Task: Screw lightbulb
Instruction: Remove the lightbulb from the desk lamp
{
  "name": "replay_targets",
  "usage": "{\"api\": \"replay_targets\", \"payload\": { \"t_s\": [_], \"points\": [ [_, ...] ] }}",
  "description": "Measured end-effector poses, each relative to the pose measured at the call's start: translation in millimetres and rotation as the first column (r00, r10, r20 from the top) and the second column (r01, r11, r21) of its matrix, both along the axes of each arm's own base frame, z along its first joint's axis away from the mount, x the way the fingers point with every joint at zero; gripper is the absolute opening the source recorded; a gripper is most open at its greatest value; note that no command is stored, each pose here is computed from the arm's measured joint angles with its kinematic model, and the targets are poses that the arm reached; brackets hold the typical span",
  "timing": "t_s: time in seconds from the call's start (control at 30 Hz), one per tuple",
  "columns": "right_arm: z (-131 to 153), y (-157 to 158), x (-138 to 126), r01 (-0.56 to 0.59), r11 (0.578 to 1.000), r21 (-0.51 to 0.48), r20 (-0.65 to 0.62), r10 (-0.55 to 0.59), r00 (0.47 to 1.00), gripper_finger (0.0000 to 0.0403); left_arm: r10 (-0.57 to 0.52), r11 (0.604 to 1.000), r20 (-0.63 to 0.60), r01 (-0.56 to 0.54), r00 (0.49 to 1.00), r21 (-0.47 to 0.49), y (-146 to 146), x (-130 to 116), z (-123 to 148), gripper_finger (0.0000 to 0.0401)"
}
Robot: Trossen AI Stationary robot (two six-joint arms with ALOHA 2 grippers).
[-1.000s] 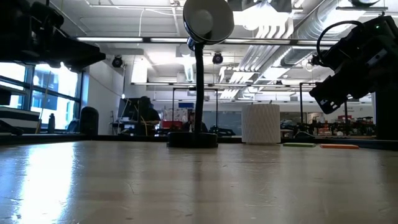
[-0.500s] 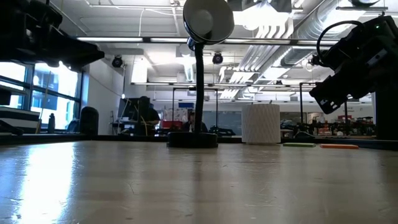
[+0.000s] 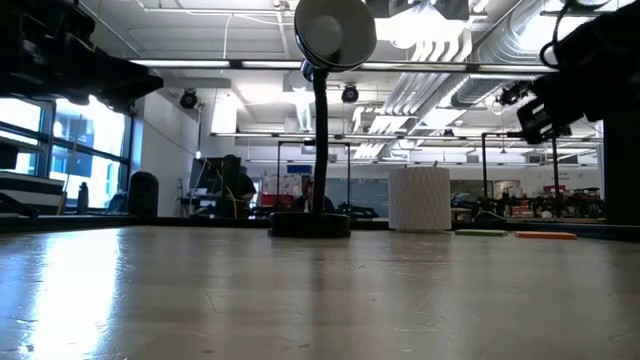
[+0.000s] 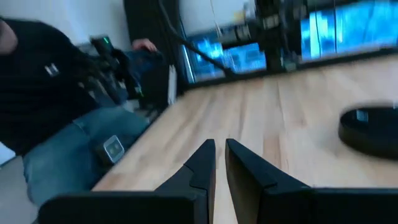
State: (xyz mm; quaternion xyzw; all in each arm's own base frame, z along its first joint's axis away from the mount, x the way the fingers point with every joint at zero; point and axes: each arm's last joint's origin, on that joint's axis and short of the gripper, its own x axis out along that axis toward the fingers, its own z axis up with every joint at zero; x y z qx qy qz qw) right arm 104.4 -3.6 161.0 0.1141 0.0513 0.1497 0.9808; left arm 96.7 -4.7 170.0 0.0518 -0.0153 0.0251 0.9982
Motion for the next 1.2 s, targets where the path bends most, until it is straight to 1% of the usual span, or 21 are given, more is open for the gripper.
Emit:
{"api": "replay_targets", "payload": {
  "t_s": [0.13, 0.27, 0.57, 0.6, 0.7, 0.77, 0.9, 1.2],
  "points": [
    [11.3, 1.9, -8.9, -0.004, 1.0, -0.023, 0.14, 0.007, 0.99, 0.0032, 0.0, 1.0, 0.0, 0.0, 1.0, 0.0, 0.0, 0.0, 0.0, 0.0172],
    [19.2, 2.5, -10.5, -0.003, 0.999, -0.036, 0.224, 0.011, 0.975, 0.0032, 0.001, 1.0, 0.001, -0.001, 1.0, 0.0, 0.0, 0.0, 0.1, 0.0172],
    [15.9, 2.6, -9.4, -0.008, 1.0, -0.03, 0.187, 0.013, 0.982, 0.0032, 0.001, 1.0, 0.0, -0.001, 1.0, 0.0, 0.1, 0.1, -0.1, 0.0172],
    [15.5, 2.5, -9.3, -0.004, 0.999, -0.054, 0.191, 0.014, 0.982, 0.0032, 0.001, 1.0, 0.0, -0.001, 1.0, 0.0, 0.1, 0.0, -0.1, 0.0172],
    [15.2, 2.4, -9.2, 0.017, 0.984, -0.177, 0.226, 0.023, 0.974, 0.0032, 0.001, 1.0, 0.0, -0.001, 1.0, 0.0, 0.1, 0.0, -0.1, 0.0172],
    [15.0, 2.4, -9.2, 0.022, 0.979, -0.203, 0.232, 0.027, 0.972, 0.0032, 0.001, 1.0, 0.001, -0.001, 1.0, 0.0, 0.0, 0.0, 0.0, 0.0172],
    [14.5, 2.4, -9.2, 0.015, 0.985, -0.169, 0.216, 0.022, 0.976, 0.0032, -0.011, 1.0, 0.0, 0.011, 1.0, 0.0, -1.1, 0.0, -0.1, 0.0172],
    [12.9, 2.3, -9.0, -0.006, 1.0, -0.001, 0.149, 0.006, 0.989, 0.0032, -0.013, 1.0, 0.0, 0.013, 1.0, 0.0, -1.3, -0.1, -0.1, 0.0172]
  ]
}}
